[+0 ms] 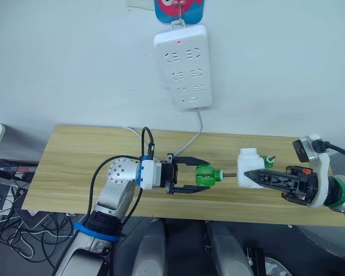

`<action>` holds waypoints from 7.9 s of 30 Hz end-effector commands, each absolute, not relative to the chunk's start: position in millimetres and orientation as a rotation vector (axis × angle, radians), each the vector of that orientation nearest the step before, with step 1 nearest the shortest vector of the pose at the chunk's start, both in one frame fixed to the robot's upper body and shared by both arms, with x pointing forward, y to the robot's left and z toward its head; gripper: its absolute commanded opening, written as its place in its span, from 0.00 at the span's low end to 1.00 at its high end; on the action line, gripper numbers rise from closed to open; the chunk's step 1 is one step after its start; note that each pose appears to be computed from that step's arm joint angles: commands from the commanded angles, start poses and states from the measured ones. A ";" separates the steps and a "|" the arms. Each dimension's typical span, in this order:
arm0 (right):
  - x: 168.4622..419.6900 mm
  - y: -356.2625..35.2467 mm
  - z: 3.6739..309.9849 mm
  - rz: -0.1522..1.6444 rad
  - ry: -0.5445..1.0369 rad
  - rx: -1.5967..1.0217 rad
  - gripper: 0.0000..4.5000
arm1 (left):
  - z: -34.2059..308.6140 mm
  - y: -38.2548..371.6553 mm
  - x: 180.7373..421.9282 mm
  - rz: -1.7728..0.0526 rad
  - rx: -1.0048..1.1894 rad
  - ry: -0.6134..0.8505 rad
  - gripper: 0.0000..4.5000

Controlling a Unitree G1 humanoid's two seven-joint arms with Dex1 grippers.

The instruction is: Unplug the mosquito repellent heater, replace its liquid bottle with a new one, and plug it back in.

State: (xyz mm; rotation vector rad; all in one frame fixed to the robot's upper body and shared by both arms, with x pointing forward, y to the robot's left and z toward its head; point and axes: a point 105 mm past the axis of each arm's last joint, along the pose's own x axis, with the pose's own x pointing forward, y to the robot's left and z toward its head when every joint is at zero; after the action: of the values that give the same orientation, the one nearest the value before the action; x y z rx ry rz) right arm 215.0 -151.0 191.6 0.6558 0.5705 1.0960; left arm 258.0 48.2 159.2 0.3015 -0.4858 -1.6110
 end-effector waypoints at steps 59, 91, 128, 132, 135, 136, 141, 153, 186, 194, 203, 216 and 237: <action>215.9 -114.7 190.2 1.136 0.574 0.616 0.66 | 161.9 31.6 258.1 -1.652 0.339 -0.558 0.50; 222.8 -104.0 177.3 1.017 0.605 0.566 0.66 | 155.9 30.6 258.1 -1.636 0.356 -0.547 0.50; 181.1 -89.4 167.6 1.129 0.640 0.658 0.99 | 159.5 30.3 270.5 -1.580 0.316 -0.496 0.50; 170.5 -96.0 171.4 1.176 0.661 0.612 0.99 | 159.2 30.1 270.4 -1.582 0.317 -0.497 0.50; 161.6 -110.2 176.6 1.211 0.694 0.569 0.99 | 159.5 30.2 272.0 -1.579 0.319 -0.498 0.50; 158.7 -118.1 179.1 1.218 0.713 0.550 0.99 | 159.4 30.5 272.1 -1.579 0.320 -0.498 0.50; 175.9 -156.5 186.1 1.052 0.735 0.477 0.73 | 159.3 32.2 270.4 -1.582 0.321 -0.502 0.50; 251.9 -183.7 163.3 0.755 0.590 0.434 0.00 | 163.0 35.8 258.6 -1.631 0.306 -0.522 0.50; 189.4 -102.3 191.0 1.138 0.543 0.547 0.00 | 154.9 30.9 267.7 -1.601 0.339 -0.483 0.50; 209.6 -101.6 209.3 1.142 0.477 0.489 0.00 | 151.6 31.0 266.7 -1.616 0.351 -0.476 0.50; 230.4 -108.1 215.5 1.093 0.511 0.408 0.00 | 150.0 31.1 265.4 -1.627 0.355 -0.473 0.50; 249.0 -120.5 203.3 0.973 0.598 0.380 0.00 | 152.2 32.9 258.6 -1.649 0.316 -0.478 0.50; 204.8 -113.6 170.3 0.993 0.670 0.456 0.00 | 152.2 32.5 269.4 -1.587 0.292 -0.424 0.50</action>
State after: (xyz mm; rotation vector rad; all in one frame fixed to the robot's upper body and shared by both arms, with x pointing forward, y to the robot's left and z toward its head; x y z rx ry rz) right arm 225.5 -135.0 152.2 0.4454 0.7064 0.8348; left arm 263.8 34.9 150.6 0.2765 -0.4266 -1.6282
